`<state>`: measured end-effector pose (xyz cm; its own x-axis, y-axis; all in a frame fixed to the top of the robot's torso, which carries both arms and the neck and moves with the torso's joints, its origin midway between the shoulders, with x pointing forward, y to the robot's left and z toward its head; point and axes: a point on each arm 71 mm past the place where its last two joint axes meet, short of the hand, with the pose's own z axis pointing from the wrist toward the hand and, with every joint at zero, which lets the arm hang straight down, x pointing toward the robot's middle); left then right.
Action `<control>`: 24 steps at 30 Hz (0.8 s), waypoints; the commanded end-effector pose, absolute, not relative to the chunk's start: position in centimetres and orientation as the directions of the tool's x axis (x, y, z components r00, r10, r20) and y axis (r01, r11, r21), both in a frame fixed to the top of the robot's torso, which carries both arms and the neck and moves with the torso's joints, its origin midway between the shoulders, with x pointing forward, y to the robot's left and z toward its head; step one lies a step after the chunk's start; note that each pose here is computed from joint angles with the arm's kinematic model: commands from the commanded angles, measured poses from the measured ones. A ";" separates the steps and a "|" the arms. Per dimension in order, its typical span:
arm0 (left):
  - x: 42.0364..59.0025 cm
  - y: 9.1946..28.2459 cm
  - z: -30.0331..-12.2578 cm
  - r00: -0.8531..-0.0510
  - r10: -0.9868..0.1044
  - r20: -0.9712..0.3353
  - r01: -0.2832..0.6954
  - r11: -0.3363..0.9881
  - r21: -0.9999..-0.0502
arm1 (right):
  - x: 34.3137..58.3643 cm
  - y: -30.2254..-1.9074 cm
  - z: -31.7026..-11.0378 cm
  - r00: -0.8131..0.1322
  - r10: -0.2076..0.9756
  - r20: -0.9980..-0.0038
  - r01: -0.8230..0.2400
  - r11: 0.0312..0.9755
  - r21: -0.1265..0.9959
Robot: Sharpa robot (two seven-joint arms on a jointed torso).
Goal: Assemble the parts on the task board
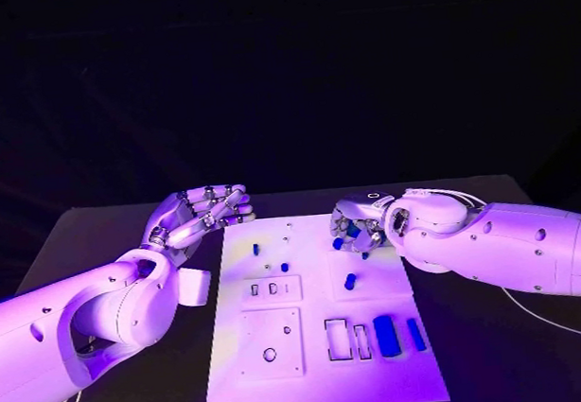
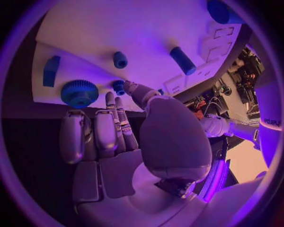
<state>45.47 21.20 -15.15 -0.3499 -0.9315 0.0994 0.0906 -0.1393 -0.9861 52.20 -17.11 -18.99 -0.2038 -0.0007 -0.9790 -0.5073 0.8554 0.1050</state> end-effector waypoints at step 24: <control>45.6 21.1 -14.8 -0.366 -0.924 0.107 0.077 -0.145 -0.986 | 52.4 -16.4 -19.4 -0.197 0.014 -0.980 -0.515 0.850 0.115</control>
<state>45.65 21.29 -14.96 -0.3480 -0.9324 0.0973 0.0802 -0.1330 -0.9879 52.45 -16.54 -19.35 -0.2015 0.0029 -0.9795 -0.5046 0.8568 0.1063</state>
